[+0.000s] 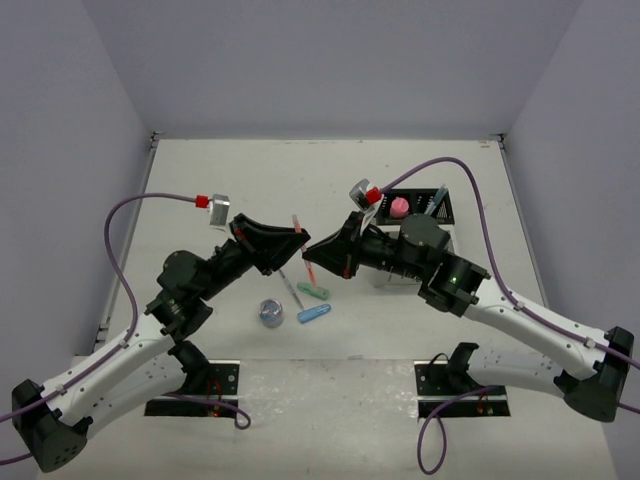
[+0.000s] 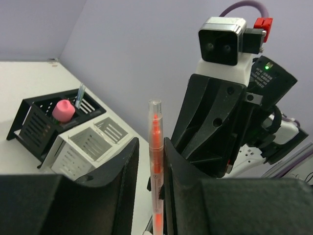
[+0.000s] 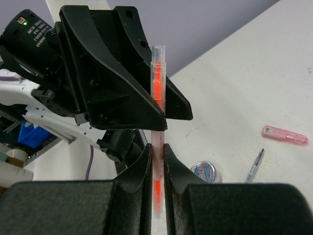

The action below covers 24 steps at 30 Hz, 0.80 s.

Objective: Sort the stationery into containers
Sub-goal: Close the pen cap on the pen.

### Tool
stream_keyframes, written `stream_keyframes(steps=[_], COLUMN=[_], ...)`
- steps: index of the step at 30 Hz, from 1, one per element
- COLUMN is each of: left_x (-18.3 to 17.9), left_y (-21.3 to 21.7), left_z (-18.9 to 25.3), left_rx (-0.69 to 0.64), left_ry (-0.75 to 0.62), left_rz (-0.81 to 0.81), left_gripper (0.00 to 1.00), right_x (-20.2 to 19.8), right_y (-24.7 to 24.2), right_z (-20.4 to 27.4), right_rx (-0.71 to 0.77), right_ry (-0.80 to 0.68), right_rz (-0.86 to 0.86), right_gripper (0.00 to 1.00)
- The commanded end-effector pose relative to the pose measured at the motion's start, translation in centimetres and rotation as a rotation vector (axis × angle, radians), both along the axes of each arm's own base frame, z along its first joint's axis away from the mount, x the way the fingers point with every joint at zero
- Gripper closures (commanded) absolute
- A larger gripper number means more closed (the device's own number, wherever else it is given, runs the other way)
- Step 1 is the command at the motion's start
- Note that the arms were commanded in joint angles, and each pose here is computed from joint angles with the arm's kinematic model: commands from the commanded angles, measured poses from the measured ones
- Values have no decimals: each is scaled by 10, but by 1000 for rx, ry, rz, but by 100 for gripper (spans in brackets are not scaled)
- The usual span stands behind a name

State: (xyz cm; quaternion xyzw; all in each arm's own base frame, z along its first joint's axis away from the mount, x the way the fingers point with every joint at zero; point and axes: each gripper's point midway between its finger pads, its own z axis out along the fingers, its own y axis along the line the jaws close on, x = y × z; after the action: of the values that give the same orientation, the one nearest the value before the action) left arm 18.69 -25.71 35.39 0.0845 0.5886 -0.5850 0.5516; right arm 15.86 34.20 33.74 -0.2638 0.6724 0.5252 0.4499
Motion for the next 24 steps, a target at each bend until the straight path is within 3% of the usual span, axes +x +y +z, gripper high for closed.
stream_keyframes(steps=[1,3,5,7,9,12,19,21,23,24], left_x=[2,0,-1,-3,-7,-18,-33,-34,-33,-32], left_y=[0,-1,-3,-4,-3,-2,2,3,3,3], left_z=[-1,5,6,8,12,24,46,48,46,46], left_rx=[59,53,52,51,34,3,-39,-37,-30,-26], left_ry=[-5,-18,-24,-27,-47,-93,-160,-170,-171,-172], left_rz=[11,-2,-16,-26,-39,-75,-114,-117,-112,-105], left_gripper=[75,79,94,100,100,100,100,100,100,100], right_x=[4,5,6,5,3,-2,-15,-15,-15,-15], right_y=[1,1,2,3,5,14,32,33,32,32], right_z=[34,34,34,33,31,22,9,10,11,12], right_rx=[73,72,70,70,73,68,67,74,77,79], right_ry=[-91,-90,-91,-91,-91,-78,-13,-13,-16,-20], right_rz=[-8,-12,-11,-5,11,67,193,196,194,195], right_gripper=[100,100,100,100,100,82,66,76,100,100])
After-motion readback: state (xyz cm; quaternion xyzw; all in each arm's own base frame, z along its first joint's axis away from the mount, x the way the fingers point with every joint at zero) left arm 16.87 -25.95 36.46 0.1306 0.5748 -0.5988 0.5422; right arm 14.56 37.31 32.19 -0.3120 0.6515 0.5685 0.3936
